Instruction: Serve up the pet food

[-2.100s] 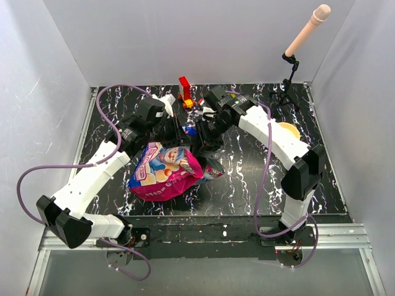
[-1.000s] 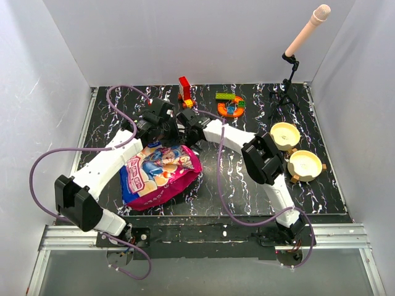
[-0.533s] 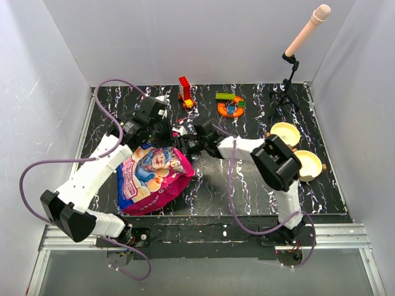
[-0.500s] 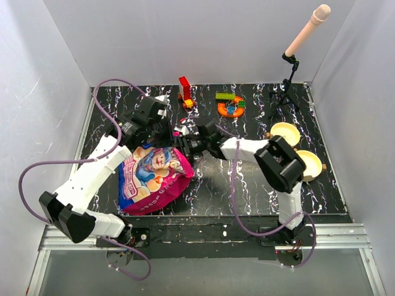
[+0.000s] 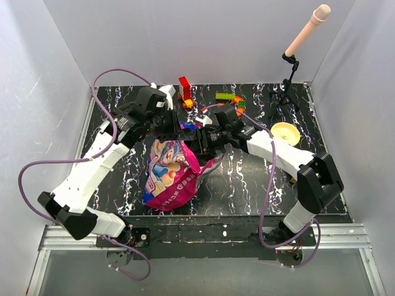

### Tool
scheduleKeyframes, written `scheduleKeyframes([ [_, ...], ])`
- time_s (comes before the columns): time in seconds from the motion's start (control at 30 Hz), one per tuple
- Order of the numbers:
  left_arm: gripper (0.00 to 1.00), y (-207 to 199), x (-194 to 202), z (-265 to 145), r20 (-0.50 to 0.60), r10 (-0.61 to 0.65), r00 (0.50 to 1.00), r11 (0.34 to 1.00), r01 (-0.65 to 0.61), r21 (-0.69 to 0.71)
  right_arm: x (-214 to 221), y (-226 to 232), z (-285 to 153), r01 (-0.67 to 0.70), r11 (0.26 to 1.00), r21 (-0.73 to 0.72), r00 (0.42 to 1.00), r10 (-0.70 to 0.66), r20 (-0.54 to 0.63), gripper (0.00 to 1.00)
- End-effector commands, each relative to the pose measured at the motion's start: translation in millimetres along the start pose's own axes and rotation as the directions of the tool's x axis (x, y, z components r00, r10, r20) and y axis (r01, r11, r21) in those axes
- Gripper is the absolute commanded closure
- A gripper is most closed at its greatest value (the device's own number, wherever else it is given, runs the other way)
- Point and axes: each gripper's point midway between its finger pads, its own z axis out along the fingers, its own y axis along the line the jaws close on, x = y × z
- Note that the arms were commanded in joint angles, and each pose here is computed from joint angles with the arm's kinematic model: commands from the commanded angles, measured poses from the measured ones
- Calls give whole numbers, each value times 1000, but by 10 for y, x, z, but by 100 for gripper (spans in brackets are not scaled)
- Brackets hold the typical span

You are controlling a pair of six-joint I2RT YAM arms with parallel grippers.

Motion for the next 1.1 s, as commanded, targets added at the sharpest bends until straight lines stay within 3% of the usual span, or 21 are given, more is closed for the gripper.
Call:
scheduleKeyframes([
  [0.0,100,-307,-235,-318,163,-67,984,982,36,185,221,241,12,15,992,125,992,1,-125,99],
  [0.1,100,-335,-262,-311,191,-128,973,972,85,219,230,521,-166,113,985,129,990,-102,-94,99],
  [0.17,100,-255,-264,-297,201,-122,972,980,86,181,253,554,-420,102,987,120,994,-96,-57,99],
  [0.27,100,-178,-239,-304,202,-76,976,989,49,137,331,449,-638,-10,994,108,996,20,-86,99],
  [0.43,100,-128,-237,-301,203,-53,978,994,31,109,315,694,-679,46,997,58,992,-39,-122,99],
  [0.6,100,-146,-235,-327,215,-62,975,991,35,127,324,563,-677,16,998,-56,995,-21,-93,99],
  [0.8,100,-102,-223,-451,231,-34,972,994,10,108,291,347,-940,-21,997,-70,1000,21,-14,99],
  [1.07,100,-120,-244,-488,248,-53,967,992,23,124,425,348,-1124,-43,998,-52,999,43,-2,99],
])
